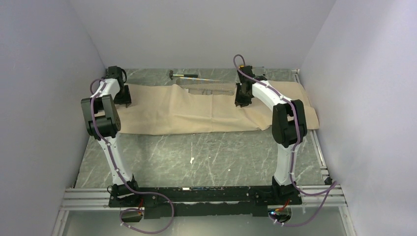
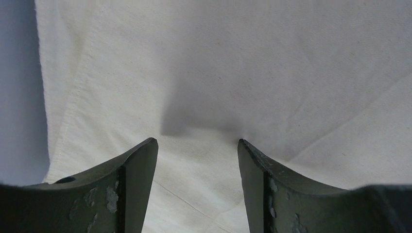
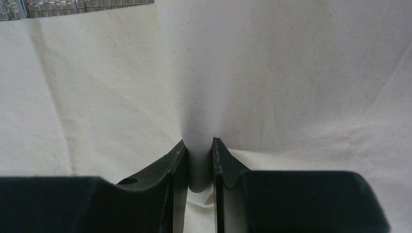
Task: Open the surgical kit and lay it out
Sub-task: Open the surgical kit at the center of the board.
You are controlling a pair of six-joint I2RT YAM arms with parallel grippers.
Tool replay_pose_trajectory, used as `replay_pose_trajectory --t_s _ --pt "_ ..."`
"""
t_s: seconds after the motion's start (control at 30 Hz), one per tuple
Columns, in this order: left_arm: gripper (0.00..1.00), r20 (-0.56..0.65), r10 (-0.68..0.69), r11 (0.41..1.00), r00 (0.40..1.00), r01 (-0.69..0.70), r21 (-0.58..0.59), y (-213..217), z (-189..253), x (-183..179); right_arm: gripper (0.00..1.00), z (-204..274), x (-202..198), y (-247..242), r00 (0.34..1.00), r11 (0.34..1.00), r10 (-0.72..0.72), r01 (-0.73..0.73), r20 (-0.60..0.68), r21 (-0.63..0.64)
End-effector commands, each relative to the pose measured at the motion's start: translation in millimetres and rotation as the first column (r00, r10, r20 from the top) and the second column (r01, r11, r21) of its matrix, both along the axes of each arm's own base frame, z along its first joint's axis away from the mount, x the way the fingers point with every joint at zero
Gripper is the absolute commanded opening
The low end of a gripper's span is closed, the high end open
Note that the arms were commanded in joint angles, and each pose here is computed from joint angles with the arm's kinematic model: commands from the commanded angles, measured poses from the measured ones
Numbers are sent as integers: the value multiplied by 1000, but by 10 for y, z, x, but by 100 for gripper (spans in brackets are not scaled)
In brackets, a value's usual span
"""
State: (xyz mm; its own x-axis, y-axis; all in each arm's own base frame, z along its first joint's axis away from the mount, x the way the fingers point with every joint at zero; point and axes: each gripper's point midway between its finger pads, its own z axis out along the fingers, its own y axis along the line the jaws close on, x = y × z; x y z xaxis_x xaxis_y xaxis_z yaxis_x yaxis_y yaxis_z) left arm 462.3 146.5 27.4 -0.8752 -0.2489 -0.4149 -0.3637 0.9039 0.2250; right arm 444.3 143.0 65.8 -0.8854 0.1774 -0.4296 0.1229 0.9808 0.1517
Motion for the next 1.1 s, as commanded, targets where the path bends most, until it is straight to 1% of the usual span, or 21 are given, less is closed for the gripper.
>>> replay_pose_trajectory --t_s 0.0,0.1,0.23,0.37,0.47,0.6,0.67,0.73,0.77,0.83,0.9,0.97,1.07 --pt "66 -200 55 997 978 -44 60 417 -501 -429 25 178 96 349 998 993 -8 0 64 119" --pt "66 -221 87 995 971 -74 64 573 -544 -499 24 157 67 429 999 990 0 -8 52 144" --pt "67 -210 104 993 972 -91 72 719 -533 -459 25 147 58 563 999 985 19 -26 46 171" --pt "66 -228 131 989 965 -112 92 840 -573 -483 25 163 64 679 999 980 25 -33 46 197" --pt "66 -216 131 990 968 -118 74 861 -559 -459 25 185 75 680 999 982 14 -22 46 190" --pt "66 -156 105 994 982 -103 21 776 -432 -300 25 303 127 581 997 990 1 -12 75 139" --pt "68 -120 91 996 989 -91 -1 714 -303 -201 31 408 167 508 996 995 -5 -5 94 100" --pt "70 -66 66 997 996 -68 -27 608 -141 -65 42 536 211 458 993 997 2 -10 120 71" --pt "71 -34 55 998 998 -56 -35 558 -37 9 50 612 227 431 991 998 6 -14 134 55" --pt "75 24 26 999 999 -25 -46 430 201 154 59 767 254 368 986 1000 15 -19 163 21" --pt "78 75 3 998 997 2 -60 295 404 272 63 938 283 260 980 1000 8 -8 199 -3" --pt "82 117 -8 997 993 17 -76 197 562 358 65 1078 307 115 973 1000 -12 13 231 -5" --pt "82 130 2 993 991 13 -115 89 625 382 66 1185 318 -186 964 998 -62 65 259 -3"
